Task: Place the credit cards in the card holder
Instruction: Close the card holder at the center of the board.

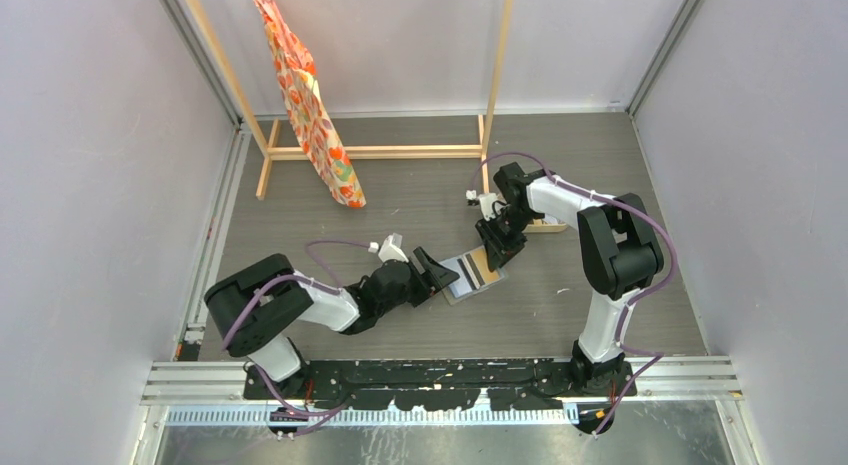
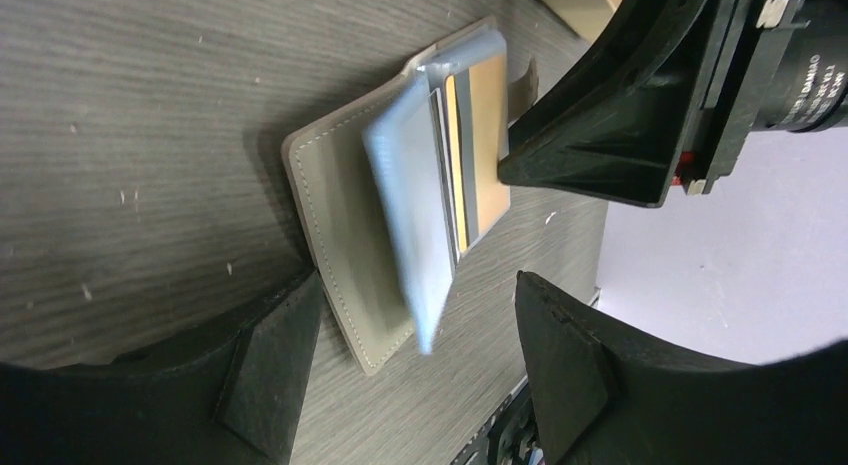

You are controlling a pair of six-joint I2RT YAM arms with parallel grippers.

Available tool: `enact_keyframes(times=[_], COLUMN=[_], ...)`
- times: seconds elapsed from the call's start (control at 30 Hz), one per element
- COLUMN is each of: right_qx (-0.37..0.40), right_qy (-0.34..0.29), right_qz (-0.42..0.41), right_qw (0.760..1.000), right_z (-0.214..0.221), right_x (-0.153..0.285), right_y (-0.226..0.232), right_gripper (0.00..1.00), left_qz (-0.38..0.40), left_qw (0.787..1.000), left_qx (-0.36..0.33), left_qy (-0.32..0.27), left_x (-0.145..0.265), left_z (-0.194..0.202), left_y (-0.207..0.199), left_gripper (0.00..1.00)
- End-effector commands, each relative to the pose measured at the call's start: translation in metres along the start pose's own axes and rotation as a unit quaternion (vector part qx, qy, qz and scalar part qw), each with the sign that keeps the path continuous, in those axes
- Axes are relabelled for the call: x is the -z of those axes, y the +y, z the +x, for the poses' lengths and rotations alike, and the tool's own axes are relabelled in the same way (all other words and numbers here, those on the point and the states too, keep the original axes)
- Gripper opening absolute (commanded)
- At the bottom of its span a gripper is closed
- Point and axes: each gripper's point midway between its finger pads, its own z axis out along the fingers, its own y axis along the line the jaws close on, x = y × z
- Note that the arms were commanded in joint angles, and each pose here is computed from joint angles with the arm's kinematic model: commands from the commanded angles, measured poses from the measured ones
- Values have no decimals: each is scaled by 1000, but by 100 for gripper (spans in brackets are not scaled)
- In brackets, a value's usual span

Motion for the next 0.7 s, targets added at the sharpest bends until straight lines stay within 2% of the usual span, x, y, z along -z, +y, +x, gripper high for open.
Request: enact_keyframes(times=[0.0, 0.4, 0.67], right_qx=[4, 6, 6], right_qy=[15, 10, 10], right_qz=[-9, -17, -18], right_qw=[1000, 1000, 1000], right_z=[4, 2, 2], right_x=[-7, -3, -3], right_y=[3, 7, 8], right_gripper=[35, 35, 35], left_qz=[39, 175, 182], left_qw=[999, 983, 982], left_qx=[-21, -58, -58], left_qy=[1, 9, 11], left_x=[-6, 3, 5], left_z=[-3, -4, -4], left_y=[-7, -71, -76], left_gripper=[73, 69, 67])
